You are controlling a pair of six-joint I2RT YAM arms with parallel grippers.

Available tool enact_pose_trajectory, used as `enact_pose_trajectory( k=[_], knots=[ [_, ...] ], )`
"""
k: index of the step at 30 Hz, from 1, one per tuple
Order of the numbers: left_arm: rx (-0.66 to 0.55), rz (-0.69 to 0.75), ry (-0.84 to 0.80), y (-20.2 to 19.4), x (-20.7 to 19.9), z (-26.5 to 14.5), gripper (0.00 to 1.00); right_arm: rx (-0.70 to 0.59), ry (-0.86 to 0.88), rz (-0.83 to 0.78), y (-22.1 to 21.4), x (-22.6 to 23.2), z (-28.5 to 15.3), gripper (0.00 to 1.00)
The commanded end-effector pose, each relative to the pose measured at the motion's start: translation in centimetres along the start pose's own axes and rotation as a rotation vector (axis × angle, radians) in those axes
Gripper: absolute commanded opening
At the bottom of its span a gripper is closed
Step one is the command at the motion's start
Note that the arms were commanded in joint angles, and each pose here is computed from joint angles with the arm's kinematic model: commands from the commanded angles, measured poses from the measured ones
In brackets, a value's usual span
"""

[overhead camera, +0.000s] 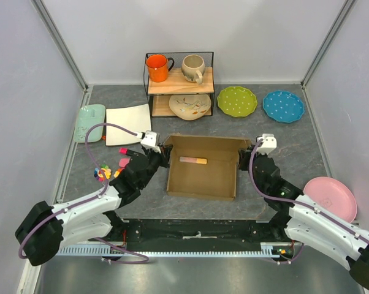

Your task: Fold the paper box

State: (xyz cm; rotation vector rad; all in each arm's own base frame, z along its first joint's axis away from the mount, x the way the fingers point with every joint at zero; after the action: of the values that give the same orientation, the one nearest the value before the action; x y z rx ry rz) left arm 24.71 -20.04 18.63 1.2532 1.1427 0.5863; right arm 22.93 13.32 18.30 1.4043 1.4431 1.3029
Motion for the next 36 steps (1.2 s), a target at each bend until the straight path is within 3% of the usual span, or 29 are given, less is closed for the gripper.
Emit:
enact_pose_trajectory(
  k=[1, 5, 12, 20, 27, 36],
  knots=[
    [0.055, -0.078, -0.012, -1.7, 0.0, -1.0, 0.06, 0.106, 0.023, 0.027, -3.9, -0.3, -0.9, 0.01],
    [0.087, -0.076, 0.025, -1.5, 0.3, -1.5, 0.16, 0.101, 0.022, 0.025, -4.1, -0.8, -1.3, 0.02],
    [0.123, -0.071, 0.064, -1.6, 1.4, -3.4, 0.21, 0.101, 0.025, 0.025, -4.6, -1.0, -1.6, 0.02],
    [0.113, -0.271, 0.032, -0.2, -0.5, -3.3, 0.06, 0.106, 0.024, 0.037, -4.6, -0.9, -1.7, 0.02],
    [0.205, -0.415, 0.086, -1.3, -1.6, -1.8, 0.05, 0.085, 0.027, 0.045, -3.8, -0.4, -1.8, 0.03],
    [0.062, -0.499, 0.095, -0.5, -0.9, -2.1, 0.03, 0.044, 0.042, 0.046, -3.7, 0.0, -1.8, 0.03]
  ],
)
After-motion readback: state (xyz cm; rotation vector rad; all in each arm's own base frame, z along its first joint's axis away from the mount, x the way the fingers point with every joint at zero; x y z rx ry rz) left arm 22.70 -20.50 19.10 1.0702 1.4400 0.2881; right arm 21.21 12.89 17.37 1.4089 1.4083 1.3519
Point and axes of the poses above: each gripper's point midway between its finger pads, its own z axis out along the fingers, its own x axis along the line the jaws close on, y = z × x, the point moved 4 cm from there along -z, back along the fingers, and after that the axes turned 7 degrees about -z, right-handed, at the moved point
